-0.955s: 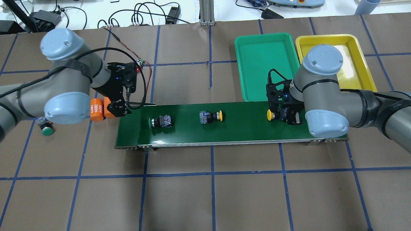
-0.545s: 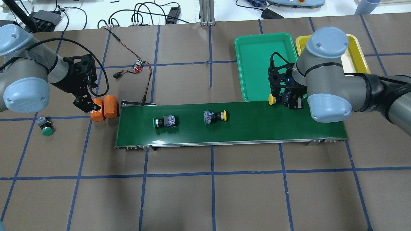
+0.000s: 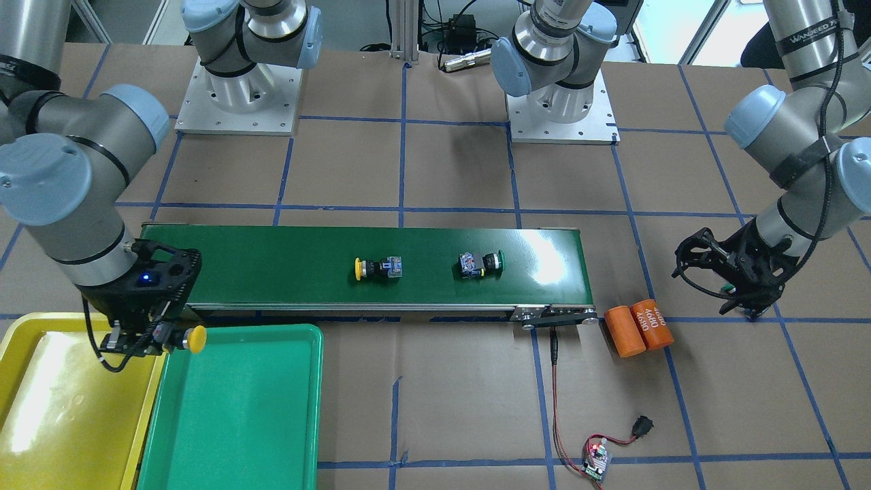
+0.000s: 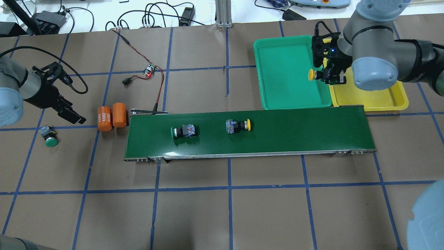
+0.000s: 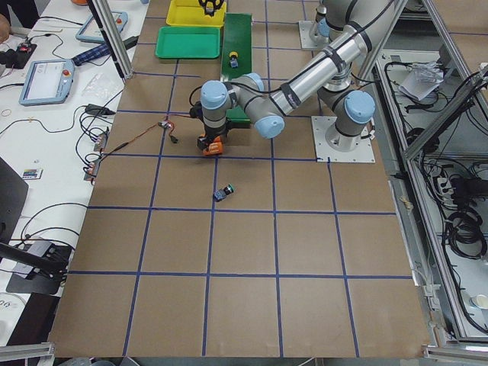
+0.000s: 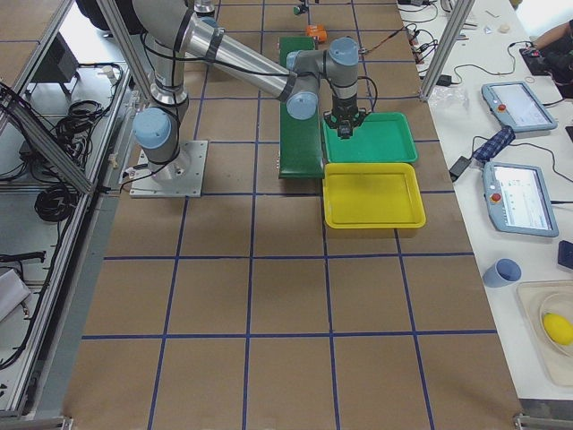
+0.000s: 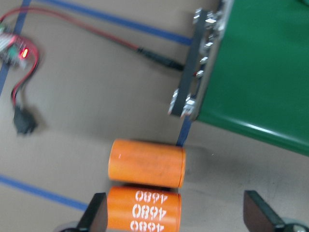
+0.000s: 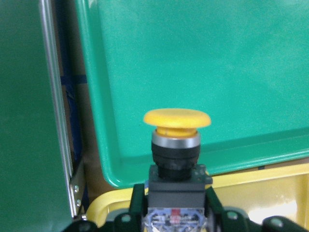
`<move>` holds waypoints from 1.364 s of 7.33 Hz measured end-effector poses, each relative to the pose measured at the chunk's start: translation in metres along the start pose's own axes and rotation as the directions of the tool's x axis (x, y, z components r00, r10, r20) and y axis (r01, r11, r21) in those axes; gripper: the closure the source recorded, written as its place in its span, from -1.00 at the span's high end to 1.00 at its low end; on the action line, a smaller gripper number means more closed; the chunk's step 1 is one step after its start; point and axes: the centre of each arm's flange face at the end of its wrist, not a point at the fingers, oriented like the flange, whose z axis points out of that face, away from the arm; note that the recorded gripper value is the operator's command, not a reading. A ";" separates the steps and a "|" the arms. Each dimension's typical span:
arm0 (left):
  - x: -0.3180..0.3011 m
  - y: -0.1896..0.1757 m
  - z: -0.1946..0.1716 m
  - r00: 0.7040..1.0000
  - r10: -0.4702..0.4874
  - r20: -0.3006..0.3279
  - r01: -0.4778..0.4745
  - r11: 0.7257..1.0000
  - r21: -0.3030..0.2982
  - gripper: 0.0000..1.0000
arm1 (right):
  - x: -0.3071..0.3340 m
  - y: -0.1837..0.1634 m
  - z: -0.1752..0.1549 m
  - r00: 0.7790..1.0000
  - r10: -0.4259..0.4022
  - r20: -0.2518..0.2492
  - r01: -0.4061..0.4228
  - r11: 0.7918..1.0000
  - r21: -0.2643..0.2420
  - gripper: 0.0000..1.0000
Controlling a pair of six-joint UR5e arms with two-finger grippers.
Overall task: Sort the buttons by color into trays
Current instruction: 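Drop the button into yellow tray with right gripper while left grasps orange cylinder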
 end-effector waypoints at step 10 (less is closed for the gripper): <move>0.002 -0.030 0.076 0.671 -0.741 -0.006 0.734 0.666 -0.128 0.74 | 0.013 0.139 0.054 0.998 -0.053 0.029 0.052 0.998 0.040 1.00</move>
